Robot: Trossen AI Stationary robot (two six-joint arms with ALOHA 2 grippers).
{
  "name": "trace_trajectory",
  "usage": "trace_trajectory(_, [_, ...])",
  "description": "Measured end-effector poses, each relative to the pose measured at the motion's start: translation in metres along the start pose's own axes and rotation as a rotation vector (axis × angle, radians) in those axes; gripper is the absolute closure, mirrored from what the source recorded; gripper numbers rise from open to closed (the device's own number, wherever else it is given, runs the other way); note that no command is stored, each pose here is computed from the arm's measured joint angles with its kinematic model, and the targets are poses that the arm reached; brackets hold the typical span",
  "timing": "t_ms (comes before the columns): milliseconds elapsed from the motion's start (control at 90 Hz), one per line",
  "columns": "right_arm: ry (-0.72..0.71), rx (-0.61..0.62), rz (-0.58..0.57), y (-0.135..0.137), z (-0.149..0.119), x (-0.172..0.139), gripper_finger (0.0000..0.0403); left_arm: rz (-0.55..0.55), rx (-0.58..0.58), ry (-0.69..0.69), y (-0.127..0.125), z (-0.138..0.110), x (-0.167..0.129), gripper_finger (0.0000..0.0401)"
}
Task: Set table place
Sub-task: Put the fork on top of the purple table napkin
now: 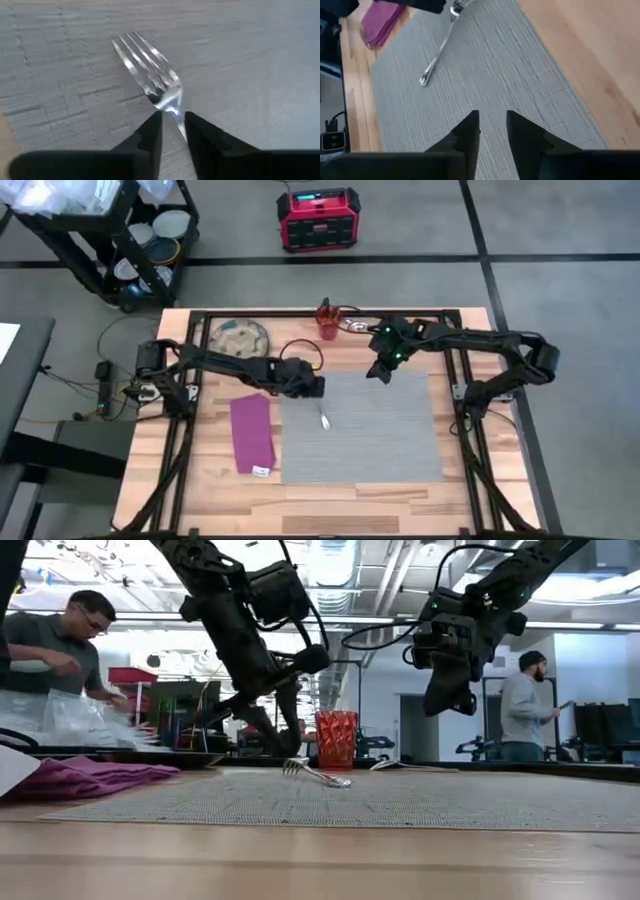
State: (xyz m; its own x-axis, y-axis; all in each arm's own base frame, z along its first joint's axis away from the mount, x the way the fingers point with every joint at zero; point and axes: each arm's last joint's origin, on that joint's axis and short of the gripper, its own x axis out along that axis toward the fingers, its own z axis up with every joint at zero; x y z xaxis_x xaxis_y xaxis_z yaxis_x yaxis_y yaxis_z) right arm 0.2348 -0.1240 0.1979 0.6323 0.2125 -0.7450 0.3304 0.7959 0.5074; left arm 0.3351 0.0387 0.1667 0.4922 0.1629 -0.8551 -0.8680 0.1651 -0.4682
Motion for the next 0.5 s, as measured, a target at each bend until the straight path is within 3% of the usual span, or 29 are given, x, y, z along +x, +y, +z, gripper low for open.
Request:
trace_trajectory(222, [0.020, -0.013, 0.010, -0.002, -0.002, -0.001, 0.0284, 0.011, -0.035, -0.016, 0.001, 0.000, 0.000, 0.0230])
trace_trajectory(500, [0.025, -0.023, 0.013, -0.002, -0.003, -0.002, 0.0280, -0.057, -0.074, -0.025, -0.003, 0.006, 0.021, 0.0222])
